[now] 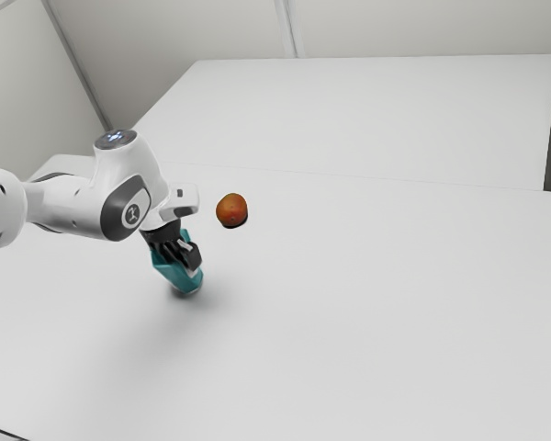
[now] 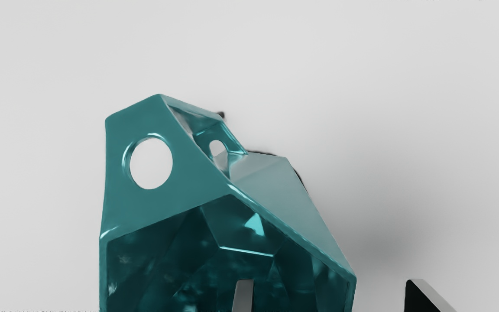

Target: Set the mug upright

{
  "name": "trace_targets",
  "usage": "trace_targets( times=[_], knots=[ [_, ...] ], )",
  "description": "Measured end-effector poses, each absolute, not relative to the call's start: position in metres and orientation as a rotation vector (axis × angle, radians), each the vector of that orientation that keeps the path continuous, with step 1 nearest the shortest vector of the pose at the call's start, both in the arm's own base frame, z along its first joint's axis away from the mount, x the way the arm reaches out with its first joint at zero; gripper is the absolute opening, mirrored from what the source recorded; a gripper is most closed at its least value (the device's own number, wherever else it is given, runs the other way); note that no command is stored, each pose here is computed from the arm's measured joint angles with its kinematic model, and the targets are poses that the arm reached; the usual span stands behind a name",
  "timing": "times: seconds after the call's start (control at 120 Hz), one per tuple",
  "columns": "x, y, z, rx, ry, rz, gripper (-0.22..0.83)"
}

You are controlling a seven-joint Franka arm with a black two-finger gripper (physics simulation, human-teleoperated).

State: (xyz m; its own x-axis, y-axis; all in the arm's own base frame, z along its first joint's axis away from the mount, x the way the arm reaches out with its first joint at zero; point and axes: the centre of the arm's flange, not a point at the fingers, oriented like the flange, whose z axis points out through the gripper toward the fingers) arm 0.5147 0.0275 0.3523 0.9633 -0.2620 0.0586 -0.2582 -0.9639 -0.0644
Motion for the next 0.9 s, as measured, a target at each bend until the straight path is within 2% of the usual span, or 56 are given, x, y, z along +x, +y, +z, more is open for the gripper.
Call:
trace_targets(
  times=[0.167,0.4,0.5,0.7,0.9],
  knots=[
    [0.514,0.029,0.359,-3.052,0.373,-0.115,0.49],
    [0.517,0.021,0.401,-2.996,0.371,-0.188,0.58],
    [0.522,0.009,0.436,-2.969,0.385,-0.225,0.59],
    [0.548,0.010,0.528,-3.020,0.322,-0.249,0.61],
    [0.560,0.006,0.596,-3.068,0.310,-0.237,0.61]
  ],
)
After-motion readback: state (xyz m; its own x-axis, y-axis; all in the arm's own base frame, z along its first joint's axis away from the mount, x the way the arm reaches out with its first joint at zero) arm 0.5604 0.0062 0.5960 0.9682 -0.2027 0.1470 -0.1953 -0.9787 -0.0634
